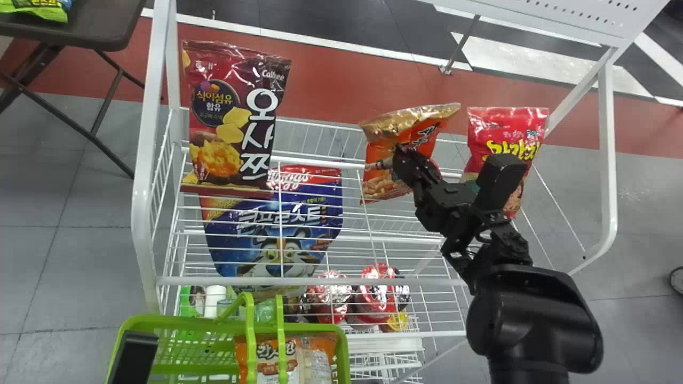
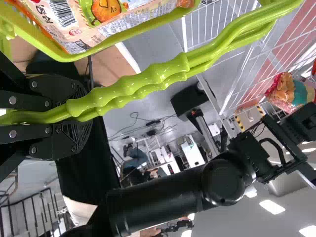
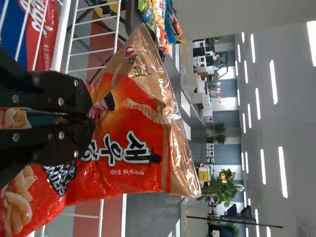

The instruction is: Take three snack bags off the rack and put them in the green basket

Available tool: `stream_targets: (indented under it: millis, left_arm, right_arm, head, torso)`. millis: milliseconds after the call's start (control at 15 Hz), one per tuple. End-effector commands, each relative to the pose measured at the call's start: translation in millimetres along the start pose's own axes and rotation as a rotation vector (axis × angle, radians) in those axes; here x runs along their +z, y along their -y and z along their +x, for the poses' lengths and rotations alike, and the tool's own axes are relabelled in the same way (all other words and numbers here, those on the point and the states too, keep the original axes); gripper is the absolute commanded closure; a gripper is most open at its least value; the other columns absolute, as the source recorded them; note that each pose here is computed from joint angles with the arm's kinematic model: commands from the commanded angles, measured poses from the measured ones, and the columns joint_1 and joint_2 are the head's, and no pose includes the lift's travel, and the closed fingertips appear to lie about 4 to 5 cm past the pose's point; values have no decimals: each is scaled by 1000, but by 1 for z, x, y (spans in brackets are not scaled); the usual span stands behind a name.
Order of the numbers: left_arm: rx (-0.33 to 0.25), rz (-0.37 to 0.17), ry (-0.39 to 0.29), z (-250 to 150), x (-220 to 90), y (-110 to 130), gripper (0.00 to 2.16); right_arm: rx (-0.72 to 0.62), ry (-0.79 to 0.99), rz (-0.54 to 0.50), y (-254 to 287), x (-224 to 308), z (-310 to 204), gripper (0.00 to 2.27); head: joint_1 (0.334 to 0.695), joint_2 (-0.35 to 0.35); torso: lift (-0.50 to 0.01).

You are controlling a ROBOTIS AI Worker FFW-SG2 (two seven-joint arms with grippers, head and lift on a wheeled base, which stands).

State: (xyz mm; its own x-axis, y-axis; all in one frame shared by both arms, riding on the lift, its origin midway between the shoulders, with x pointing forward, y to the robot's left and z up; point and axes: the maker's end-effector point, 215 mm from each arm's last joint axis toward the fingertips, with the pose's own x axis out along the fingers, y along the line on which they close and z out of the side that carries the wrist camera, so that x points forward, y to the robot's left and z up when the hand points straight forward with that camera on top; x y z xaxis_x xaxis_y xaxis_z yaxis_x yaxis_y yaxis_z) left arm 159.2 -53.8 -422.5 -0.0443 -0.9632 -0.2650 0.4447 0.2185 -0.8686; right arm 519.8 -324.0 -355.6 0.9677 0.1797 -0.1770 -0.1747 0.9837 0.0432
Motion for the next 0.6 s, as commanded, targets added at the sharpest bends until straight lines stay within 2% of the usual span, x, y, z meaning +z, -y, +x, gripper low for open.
stream_targets:
  millis: [0,133,333,400,533]
  left_arm:
    - [1,4,-2,-1,-1,1,1244]
    - [1,5,-4,-1,-1,1,1244]
    - [-4,6,-5,1,-1,3,1244]
    - [-2,7,-4,0,0,2,1244]
    - [-3,4,-6,0,-2,2,1244]
  right_arm:
    - [16,-3,21,-7,9,-26,2192]
    - [42,14,35,-19,28,-58,2192]
    - [115,-66,112,-48,33,-101,2192]
    - [132,-108,133,-58,30,-115,2192]
    - [198,-301,245,-90,0,-151,2192]
  head:
    - [695,-350]
    - [695,-350]
    - [695,-350]
    - [695,-350]
    - [695,-350]
  torso:
    - [-26]
    - [-26]
    - [-26]
    - [-26]
    - [-26]
